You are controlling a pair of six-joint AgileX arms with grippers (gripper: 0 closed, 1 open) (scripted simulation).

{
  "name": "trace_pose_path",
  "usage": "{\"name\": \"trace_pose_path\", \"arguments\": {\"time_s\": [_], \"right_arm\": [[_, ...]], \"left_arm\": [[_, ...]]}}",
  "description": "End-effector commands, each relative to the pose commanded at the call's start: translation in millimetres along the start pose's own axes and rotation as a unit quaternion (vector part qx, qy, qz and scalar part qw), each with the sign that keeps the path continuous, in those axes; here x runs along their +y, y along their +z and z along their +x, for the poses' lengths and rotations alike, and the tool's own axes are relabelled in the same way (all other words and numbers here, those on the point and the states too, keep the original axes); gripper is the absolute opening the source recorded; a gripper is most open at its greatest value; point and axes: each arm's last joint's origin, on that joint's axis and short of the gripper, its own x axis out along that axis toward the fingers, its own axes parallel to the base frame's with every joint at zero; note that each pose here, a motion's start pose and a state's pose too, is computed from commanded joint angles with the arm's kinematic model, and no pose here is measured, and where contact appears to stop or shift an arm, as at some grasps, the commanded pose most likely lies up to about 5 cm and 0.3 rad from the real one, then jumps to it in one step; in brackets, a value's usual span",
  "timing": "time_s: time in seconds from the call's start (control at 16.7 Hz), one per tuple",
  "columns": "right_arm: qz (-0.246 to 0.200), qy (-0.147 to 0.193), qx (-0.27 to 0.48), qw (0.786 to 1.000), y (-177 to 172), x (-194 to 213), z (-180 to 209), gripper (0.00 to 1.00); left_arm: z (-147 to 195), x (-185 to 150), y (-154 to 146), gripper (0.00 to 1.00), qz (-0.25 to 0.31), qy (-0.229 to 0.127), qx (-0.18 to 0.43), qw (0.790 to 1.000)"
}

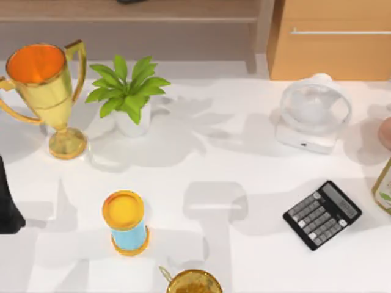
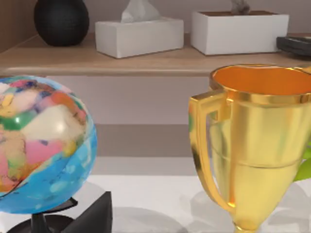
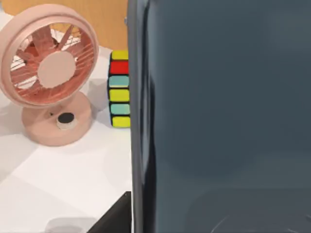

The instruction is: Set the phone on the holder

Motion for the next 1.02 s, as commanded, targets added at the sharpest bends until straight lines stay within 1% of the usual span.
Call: {"name": "trace_pose_path", "arguments": {"time_s": [0.18, 0.36, 0.54, 0.66, 0.78, 1.02], "right_arm": [[0.001, -0.002, 0.002, 1.0, 1.9, 0.1, -0.1, 0.0], [0.005, -0.015, 0.01, 1.0, 4.5, 1.0, -4.1, 0.0], [-0.006, -0.03, 0.027, 0.999, 9.9, 4.4, -2.9, 0.0], [-0.014, -0.035, 0.039, 0.999, 12.0, 6.2, 4.6, 0.0], [-0.016, -0.03, 0.04, 0.999, 11.3, 5.8, 18.6, 0.0], [-0.002, -0.003, 0.005, 1.0, 0.2, 0.9, 47.5, 0.0]], "left_arm": [[0.0, 0.0, 0.0, 1.0, 0.0, 0.0, 0.0, 1.0], [0.0, 0.0, 0.0, 1.0, 0.0, 0.0, 0.0, 1.0], [0.0, 0.0, 0.0, 1.0, 0.0, 0.0, 0.0, 1.0], [0.0, 0.0, 0.0, 1.0, 0.0, 0.0, 0.0, 1.0], [0.0, 0.0, 0.0, 1.0, 0.0, 0.0, 0.0, 1.0], [0.0, 0.0, 0.0, 1.0, 0.0, 0.0, 0.0, 1.0]]}}
